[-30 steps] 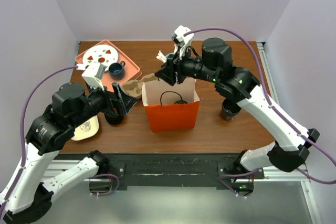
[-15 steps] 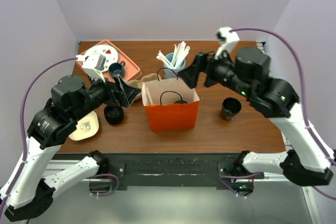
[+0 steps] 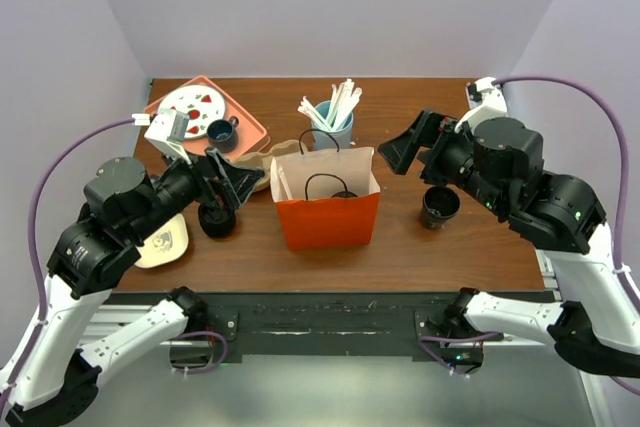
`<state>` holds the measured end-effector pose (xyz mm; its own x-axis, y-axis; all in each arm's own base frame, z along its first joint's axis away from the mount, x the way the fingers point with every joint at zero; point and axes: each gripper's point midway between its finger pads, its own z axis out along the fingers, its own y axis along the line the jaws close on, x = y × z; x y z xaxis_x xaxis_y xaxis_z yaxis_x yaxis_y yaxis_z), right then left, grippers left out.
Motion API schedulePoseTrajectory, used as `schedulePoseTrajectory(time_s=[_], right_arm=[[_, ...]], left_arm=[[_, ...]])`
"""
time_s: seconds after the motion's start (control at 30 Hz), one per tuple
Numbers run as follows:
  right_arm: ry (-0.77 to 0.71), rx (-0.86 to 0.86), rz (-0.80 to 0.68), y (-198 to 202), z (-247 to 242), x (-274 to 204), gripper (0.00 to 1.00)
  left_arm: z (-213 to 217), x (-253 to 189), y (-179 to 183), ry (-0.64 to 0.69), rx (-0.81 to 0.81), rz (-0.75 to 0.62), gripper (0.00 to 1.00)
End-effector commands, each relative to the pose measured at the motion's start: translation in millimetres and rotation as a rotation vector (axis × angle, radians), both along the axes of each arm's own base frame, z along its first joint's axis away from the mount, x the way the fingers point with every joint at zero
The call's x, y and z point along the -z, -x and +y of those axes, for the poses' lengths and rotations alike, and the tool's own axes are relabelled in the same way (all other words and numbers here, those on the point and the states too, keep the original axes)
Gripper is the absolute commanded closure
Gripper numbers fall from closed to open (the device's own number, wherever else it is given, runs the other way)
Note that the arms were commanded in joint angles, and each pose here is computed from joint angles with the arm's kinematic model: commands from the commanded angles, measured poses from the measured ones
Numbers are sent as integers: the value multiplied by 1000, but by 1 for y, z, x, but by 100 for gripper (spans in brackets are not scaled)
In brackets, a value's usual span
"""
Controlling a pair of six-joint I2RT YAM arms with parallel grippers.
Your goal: Pack the takeout coffee
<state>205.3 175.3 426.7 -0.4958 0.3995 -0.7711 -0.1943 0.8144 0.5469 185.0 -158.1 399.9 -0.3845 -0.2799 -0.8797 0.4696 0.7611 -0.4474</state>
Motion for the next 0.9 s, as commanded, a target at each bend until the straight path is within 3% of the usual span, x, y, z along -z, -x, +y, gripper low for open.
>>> schedulePoseTrajectory(time_s=[0.0,0.87], right_arm=[[-36,52,-11,-1,-9,-1,1],[-44,-21,-58,-1,4,-9,1]], left_arm=[[-5,-10,-1,41,11,-38,0],[2,-14,5,75,-4,-41,0]])
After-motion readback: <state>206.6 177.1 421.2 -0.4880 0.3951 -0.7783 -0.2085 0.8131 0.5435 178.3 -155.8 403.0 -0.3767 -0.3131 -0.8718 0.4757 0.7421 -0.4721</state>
